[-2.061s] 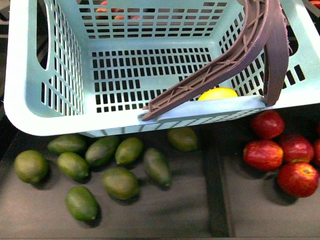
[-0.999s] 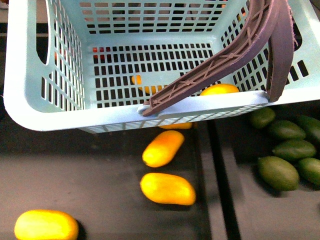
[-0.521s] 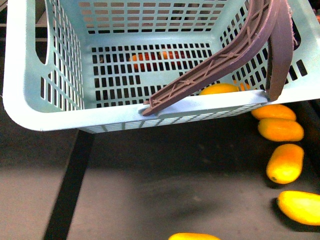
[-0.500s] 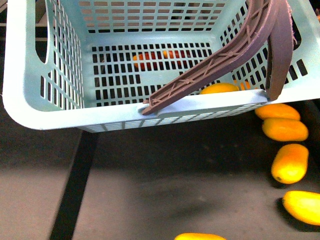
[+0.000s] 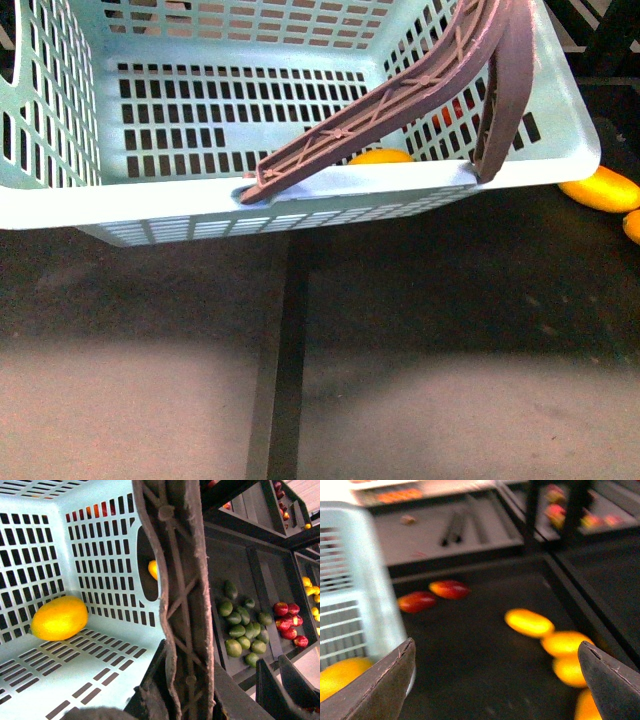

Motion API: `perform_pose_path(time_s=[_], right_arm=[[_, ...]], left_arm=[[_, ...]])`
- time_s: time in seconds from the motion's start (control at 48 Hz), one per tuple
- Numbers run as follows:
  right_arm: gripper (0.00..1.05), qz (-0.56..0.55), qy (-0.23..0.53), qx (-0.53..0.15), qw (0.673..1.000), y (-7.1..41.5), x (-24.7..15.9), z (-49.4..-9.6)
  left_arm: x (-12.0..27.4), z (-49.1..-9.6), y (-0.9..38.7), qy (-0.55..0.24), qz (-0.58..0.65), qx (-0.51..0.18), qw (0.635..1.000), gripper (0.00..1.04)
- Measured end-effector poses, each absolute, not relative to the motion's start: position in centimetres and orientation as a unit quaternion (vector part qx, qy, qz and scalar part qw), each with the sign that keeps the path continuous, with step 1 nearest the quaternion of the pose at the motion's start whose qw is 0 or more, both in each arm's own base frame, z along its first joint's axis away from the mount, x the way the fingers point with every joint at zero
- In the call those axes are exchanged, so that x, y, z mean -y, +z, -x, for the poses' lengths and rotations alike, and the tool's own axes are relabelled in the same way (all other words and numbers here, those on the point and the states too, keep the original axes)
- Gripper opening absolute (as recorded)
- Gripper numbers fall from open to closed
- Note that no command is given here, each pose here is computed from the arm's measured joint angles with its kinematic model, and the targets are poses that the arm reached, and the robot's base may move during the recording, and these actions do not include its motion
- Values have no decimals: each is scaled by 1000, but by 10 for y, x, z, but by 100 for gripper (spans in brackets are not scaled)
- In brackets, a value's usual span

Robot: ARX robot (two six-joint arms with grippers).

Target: Pick lemon and mango into basket

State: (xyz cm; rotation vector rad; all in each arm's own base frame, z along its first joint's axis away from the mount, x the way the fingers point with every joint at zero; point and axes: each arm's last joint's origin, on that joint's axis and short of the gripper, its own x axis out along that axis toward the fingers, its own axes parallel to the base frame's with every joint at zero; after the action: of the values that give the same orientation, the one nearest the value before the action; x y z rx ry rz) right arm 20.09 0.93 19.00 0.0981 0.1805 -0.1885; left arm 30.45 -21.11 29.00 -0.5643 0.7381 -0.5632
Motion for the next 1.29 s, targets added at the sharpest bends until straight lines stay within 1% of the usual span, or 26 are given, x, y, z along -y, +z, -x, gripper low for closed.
perform_pose_path(time_s=[0.042,0.083,0.187,0.312,0.437,0.541,0.645,0.75,0.874,1.291], right_arm=[[96,-88,-168,-133,973,195,0,-209],[96,-112,-194,-156,962,195,9,-216],[96,-162,-222,-164,947,195,32,-235],[96,-205,-262,-164,929,193,72,-261],[96,-239,-314,-194,898,167,119,-283],[96,-251,-344,-223,877,141,143,-293],[96,-260,-382,-265,846,103,163,-296],[96,-271,-398,-304,822,70,170,-295],[96,-283,-407,-335,801,41,169,-293],[96,-305,-415,-373,772,-6,160,-293]], left_arm=[[212,-304,290,-271,270,-353,854,7],[213,-303,290,-277,272,-357,850,7],[215,-301,290,-285,271,-360,846,7],[218,-300,290,-294,272,-364,841,7],[218,-300,290,-292,273,-364,841,7],[217,-300,290,-285,272,-360,846,7],[216,-301,290,-279,271,-358,849,7],[215,-301,290,-277,272,-357,850,7],[216,-301,290,-283,272,-360,846,7],[217,-300,290,-285,272,-360,846,7]])
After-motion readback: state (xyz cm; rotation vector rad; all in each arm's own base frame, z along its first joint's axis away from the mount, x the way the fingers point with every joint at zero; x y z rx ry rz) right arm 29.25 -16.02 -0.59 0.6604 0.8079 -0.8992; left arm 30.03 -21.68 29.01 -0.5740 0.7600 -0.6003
